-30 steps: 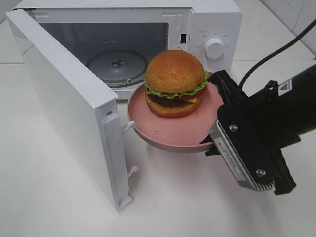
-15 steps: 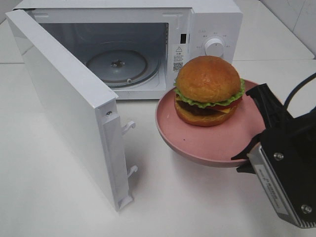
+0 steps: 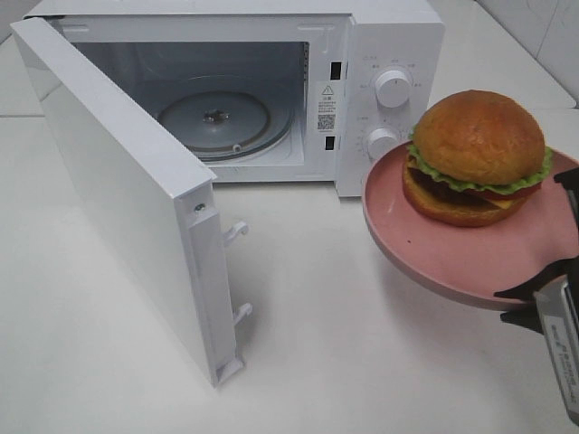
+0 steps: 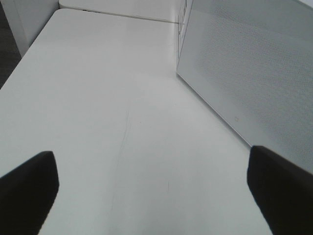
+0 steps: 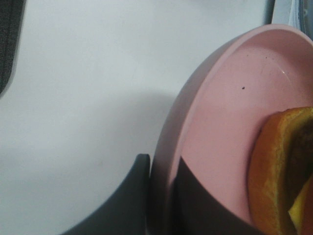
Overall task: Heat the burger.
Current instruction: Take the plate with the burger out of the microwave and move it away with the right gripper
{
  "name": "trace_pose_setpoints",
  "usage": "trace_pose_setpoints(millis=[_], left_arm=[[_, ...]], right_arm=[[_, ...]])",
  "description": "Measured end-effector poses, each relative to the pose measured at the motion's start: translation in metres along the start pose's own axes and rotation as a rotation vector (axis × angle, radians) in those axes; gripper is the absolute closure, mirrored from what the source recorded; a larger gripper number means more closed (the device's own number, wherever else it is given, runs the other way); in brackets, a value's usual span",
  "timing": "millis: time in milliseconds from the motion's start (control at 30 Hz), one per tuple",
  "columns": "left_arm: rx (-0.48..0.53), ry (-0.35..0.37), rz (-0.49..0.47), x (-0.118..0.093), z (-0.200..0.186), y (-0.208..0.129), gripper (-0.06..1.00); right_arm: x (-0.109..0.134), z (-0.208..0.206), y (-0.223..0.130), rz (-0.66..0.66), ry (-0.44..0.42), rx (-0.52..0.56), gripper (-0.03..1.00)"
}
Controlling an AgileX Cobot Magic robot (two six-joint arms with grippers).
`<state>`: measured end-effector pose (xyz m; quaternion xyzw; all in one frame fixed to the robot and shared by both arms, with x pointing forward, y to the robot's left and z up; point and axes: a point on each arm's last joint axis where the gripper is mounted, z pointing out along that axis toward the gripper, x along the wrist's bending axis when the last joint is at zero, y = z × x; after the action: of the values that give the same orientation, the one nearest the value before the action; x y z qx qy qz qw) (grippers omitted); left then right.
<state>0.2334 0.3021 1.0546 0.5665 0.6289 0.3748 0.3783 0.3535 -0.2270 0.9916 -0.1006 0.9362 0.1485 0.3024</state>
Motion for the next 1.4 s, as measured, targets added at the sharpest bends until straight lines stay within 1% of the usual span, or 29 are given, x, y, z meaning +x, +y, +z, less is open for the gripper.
trace_pose_setpoints(millis=[33, 67, 100, 167, 200, 233, 267, 300, 367, 400, 433, 467, 500, 567, 600, 633, 700, 733, 767, 800, 933, 1067, 1100, 1133, 1167, 1233, 1333, 1400], left_arm=[[0.000, 0.000, 0.000, 0.000, 0.000, 0.000, -0.05], [0.000, 0.000, 0.000, 0.000, 0.000, 0.000, -0.05], [0.000, 0.000, 0.000, 0.000, 0.000, 0.000, -0.05], [0.000, 0.000, 0.000, 0.000, 0.000, 0.000, -0.05], [0.000, 0.000, 0.000, 0.000, 0.000, 0.000, -0.05], [0.000, 0.000, 0.000, 0.000, 0.000, 0.000, -0.05], [0.000, 0.000, 0.000, 0.000, 0.000, 0.000, -0.05], [0.000, 0.000, 0.000, 0.000, 0.000, 0.000, -0.05], [0.000, 0.000, 0.000, 0.000, 0.000, 0.000, -0.05], [0.000, 0.000, 0.000, 0.000, 0.000, 0.000, -0.05], [0.000, 0.000, 0.000, 0.000, 0.000, 0.000, -0.05], [0.000, 0.000, 0.000, 0.000, 0.000, 0.000, -0.05], [0.000, 0.000, 0.000, 0.000, 0.000, 0.000, -0.05], [0.000, 0.000, 0.000, 0.000, 0.000, 0.000, -0.05], [0.000, 0.000, 0.000, 0.000, 0.000, 0.000, -0.05], [0.000, 0.000, 0.000, 0.000, 0.000, 0.000, -0.05], [0.000, 0.000, 0.000, 0.000, 0.000, 0.000, -0.05], [0.000, 0.000, 0.000, 0.000, 0.000, 0.000, -0.05], [0.000, 0.000, 0.000, 0.000, 0.000, 0.000, -0.05], [0.000, 0.000, 0.000, 0.000, 0.000, 0.000, -0.05], [0.000, 0.000, 0.000, 0.000, 0.000, 0.000, -0.05], [0.000, 0.000, 0.000, 0.000, 0.000, 0.000, -0.05], [0.000, 0.000, 0.000, 0.000, 0.000, 0.000, -0.05], [0.000, 0.000, 0.000, 0.000, 0.000, 0.000, -0.05], [0.000, 0.000, 0.000, 0.000, 0.000, 0.000, -0.05], [0.000, 0.000, 0.000, 0.000, 0.000, 0.000, -0.05], [0.000, 0.000, 0.000, 0.000, 0.000, 0.000, -0.05], [0.000, 0.000, 0.000, 0.000, 0.000, 0.000, -0.05]], right_arm=[[0.003, -0.002, -0.004, 0.031, -0.016, 0.027, 0.93], [0.003, -0.002, -0.004, 0.031, -0.016, 0.027, 0.93], [0.004, -0.003, -0.007, 0.067, -0.030, 0.054, 0.93], [0.005, -0.004, -0.009, 0.086, -0.038, 0.068, 0.93], [0.005, -0.005, -0.013, 0.130, -0.051, 0.099, 0.93], [0.005, -0.005, -0.013, 0.130, -0.051, 0.099, 0.93], [0.005, -0.005, -0.016, 0.170, -0.059, 0.130, 0.93], [0.005, -0.005, -0.016, 0.170, -0.059, 0.130, 0.93], [0.003, -0.006, -0.020, 0.234, -0.097, 0.175, 0.93], [0.003, -0.006, -0.020, 0.234, -0.097, 0.175, 0.93], [0.001, -0.007, -0.024, 0.287, -0.136, 0.206, 0.93], [-0.001, -0.008, -0.025, 0.318, -0.157, 0.220, 0.93], [-0.001, -0.008, -0.025, 0.318, -0.157, 0.220, 0.93], [-0.002, -0.009, -0.031, 0.412, -0.201, 0.269, 0.93], [-0.002, -0.009, -0.031, 0.412, -0.201, 0.269, 0.93], [-0.002, -0.011, -0.034, 0.476, -0.220, 0.300, 0.93], [-0.002, -0.011, -0.036, 0.499, -0.228, 0.317, 0.93], [-0.001, -0.012, -0.039, 0.565, -0.235, 0.352, 0.93], [-0.001, -0.012, -0.039, 0.565, -0.235, 0.352, 0.93], [0.001, -0.013, -0.042, 0.612, -0.236, 0.381, 0.93], [0.007, -0.012, -0.046, 0.655, -0.228, 0.430, 0.93], [0.012, -0.010, -0.049, 0.688, -0.222, 0.450, 0.93], [0.015, -0.009, -0.050, 0.723, -0.227, 0.454, 0.93], [0.015, -0.009, -0.051, 0.764, -0.241, 0.454, 0.93], [0.015, -0.009, -0.051, 0.764, -0.241, 0.454, 0.93], [0.013, -0.007, -0.052, 0.806, -0.271, 0.470, 0.93], [0.012, -0.005, -0.053, 0.814, -0.275, 0.480, 0.93], [0.006, 0.004, -0.052, 0.857, -0.265, 0.518, 0.93]])
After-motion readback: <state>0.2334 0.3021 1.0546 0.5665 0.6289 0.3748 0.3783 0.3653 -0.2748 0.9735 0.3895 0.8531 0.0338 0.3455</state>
